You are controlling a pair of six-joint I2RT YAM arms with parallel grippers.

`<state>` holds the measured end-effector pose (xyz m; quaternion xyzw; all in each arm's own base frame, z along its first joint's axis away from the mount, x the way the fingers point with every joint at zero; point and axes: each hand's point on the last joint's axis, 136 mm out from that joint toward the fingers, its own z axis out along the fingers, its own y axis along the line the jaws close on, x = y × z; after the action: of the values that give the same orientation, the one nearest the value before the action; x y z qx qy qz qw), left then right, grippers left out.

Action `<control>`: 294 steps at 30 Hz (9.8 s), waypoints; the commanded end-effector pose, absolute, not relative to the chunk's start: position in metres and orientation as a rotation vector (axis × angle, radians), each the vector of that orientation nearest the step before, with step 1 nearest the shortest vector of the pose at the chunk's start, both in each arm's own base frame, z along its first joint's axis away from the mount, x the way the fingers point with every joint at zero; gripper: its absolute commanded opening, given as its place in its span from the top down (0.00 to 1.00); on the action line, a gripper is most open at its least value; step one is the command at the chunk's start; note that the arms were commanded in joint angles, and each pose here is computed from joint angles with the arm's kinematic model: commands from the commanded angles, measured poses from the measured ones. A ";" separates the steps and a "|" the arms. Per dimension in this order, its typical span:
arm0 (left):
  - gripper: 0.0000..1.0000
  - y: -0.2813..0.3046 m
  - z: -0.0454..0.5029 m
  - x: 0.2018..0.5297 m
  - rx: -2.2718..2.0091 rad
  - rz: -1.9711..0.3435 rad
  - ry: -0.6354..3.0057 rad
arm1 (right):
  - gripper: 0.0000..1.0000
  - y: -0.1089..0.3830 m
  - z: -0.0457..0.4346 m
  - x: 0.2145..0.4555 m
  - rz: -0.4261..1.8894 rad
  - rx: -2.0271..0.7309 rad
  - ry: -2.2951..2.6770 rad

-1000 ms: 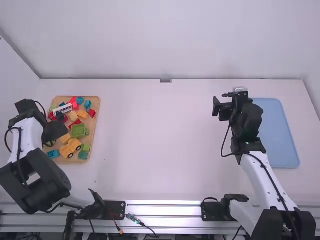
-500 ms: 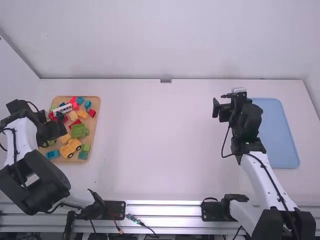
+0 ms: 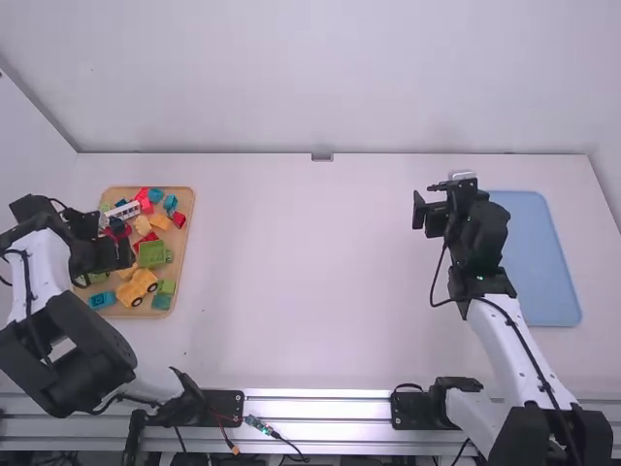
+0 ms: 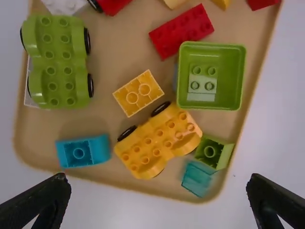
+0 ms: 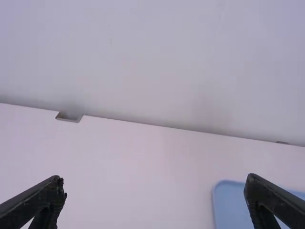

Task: Assemble lego blocks to make yellow taxi

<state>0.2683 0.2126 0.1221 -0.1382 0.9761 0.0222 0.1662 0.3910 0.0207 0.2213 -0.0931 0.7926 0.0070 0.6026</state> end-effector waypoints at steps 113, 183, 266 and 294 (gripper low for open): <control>0.03 0.231 0.023 0.245 0.762 -0.041 2.862 | 0.01 0.037 0.240 0.395 0.077 -0.230 1.780; 0.43 0.209 0.032 0.285 0.749 -0.160 2.767 | 0.01 0.049 0.240 0.394 0.087 -0.275 1.775; 0.01 -0.175 0.085 0.346 1.762 0.006 2.345 | 0.01 0.014 0.252 0.347 0.148 -0.189 1.841; 0.01 0.227 0.113 0.335 -0.774 0.323 2.751 | 0.01 0.012 0.250 0.358 0.154 -0.180 1.829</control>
<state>0.3552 0.2061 0.1146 -0.2398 0.9570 0.0666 0.1494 0.3542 0.0130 0.2381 -0.0778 0.7987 0.0655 0.5931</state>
